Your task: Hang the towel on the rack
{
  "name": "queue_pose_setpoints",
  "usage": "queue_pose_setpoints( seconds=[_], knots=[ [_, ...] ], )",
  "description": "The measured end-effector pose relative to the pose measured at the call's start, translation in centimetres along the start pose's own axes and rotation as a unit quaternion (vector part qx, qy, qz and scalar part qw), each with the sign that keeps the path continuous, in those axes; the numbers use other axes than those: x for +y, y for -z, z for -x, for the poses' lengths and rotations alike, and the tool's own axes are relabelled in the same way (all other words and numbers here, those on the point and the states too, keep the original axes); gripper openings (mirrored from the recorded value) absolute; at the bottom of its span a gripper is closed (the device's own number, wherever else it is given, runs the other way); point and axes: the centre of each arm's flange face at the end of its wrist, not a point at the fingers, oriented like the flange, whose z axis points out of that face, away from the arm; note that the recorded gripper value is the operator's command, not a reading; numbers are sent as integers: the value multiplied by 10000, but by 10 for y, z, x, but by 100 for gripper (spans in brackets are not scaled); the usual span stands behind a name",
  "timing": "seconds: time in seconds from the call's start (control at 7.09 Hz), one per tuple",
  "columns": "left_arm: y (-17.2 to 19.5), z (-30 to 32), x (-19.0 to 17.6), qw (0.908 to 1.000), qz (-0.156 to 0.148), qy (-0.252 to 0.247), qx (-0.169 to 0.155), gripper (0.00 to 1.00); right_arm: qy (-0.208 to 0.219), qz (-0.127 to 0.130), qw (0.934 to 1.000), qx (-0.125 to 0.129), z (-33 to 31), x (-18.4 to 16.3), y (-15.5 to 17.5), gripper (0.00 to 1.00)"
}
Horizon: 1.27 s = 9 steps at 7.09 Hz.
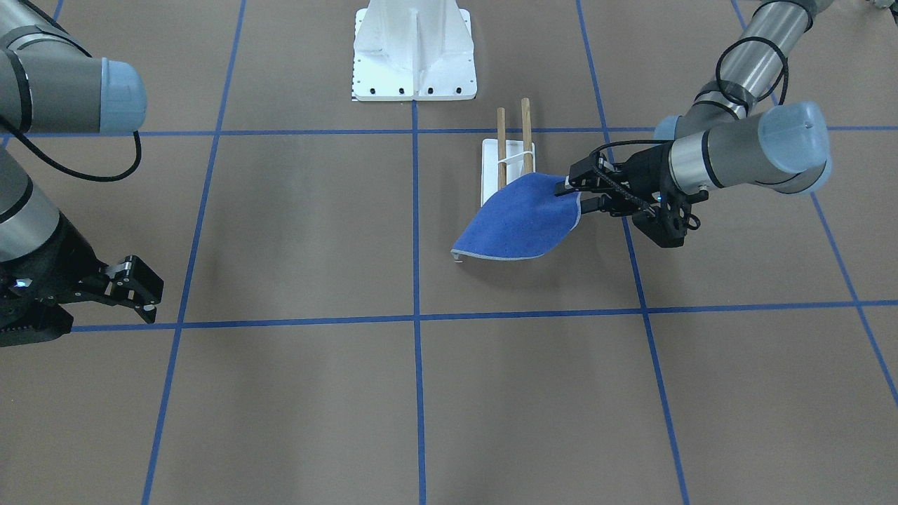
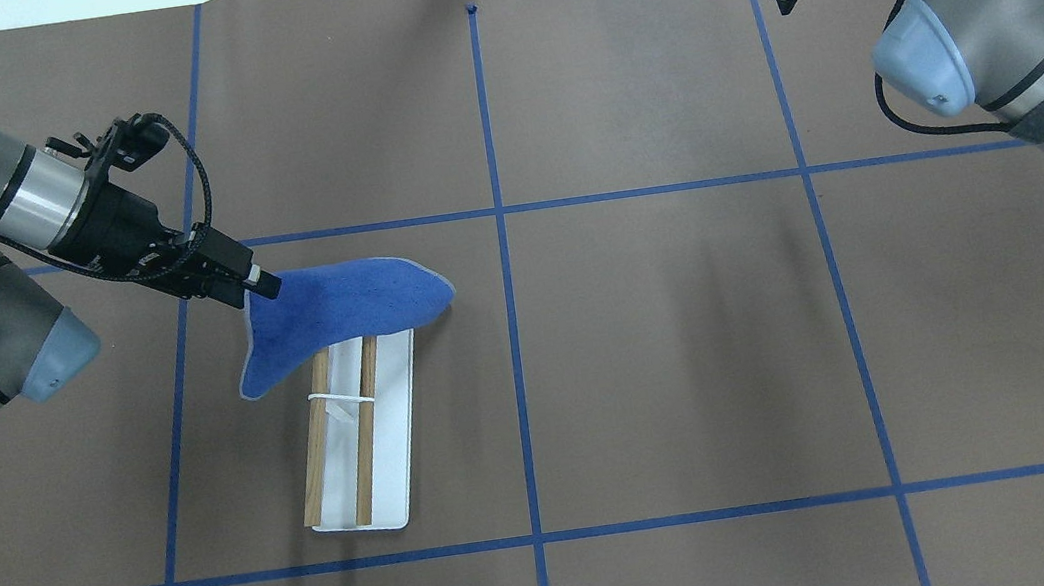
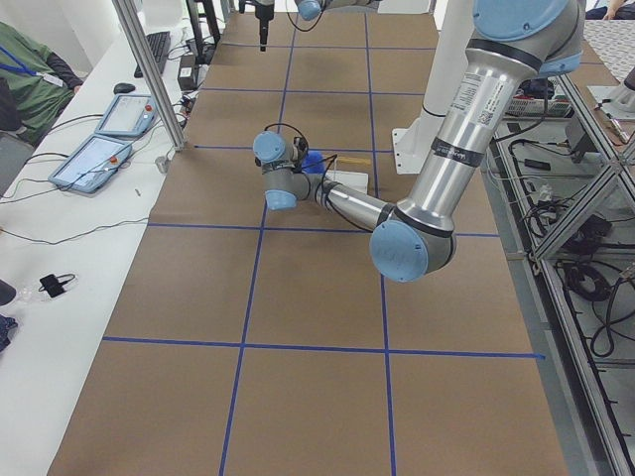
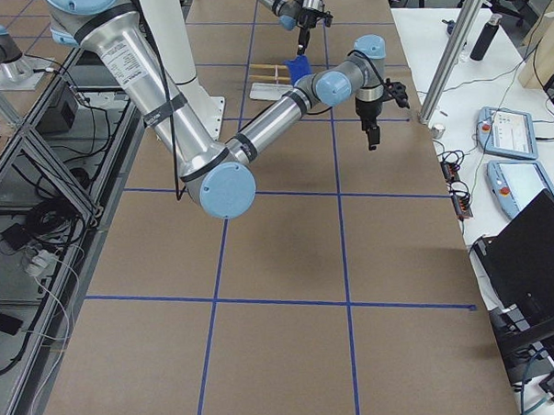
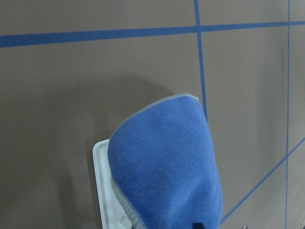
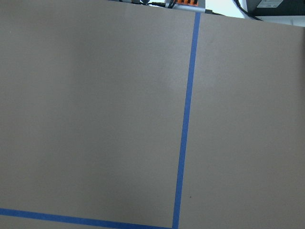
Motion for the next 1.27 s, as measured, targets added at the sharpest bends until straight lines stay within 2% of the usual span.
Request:
queue_pose_setpoints(
  seconds=[0.28,0.42,0.56,0.71,0.85,0.99,1.27],
  knots=[
    [6,13,-9,9975,-658,23,-269,97,-36,36,9999,-114,-4,-2,6,100],
    [8,18,-17,9923,-1147,12,-467,98,-54,42,9998,-167,-6,-3,10,100],
    [11,23,-26,9843,-1605,-215,-704,98,-62,41,9998,-191,-8,-4,12,100],
    [23,34,-33,9743,-1894,-640,-1036,98,-66,40,9998,-198,-9,-4,12,100],
    [52,55,-42,9617,-2050,-1020,-1509,98,-70,39,9998,-198,-10,-5,13,100],
    [87,75,-53,9475,-2063,-1363,-2030,98,-75,37,9998,-190,-13,-5,14,100],
    [160,106,-66,9201,-1838,-1825,-2938,98,-112,19,9998,-159,-22,-8,16,100]
  ],
)
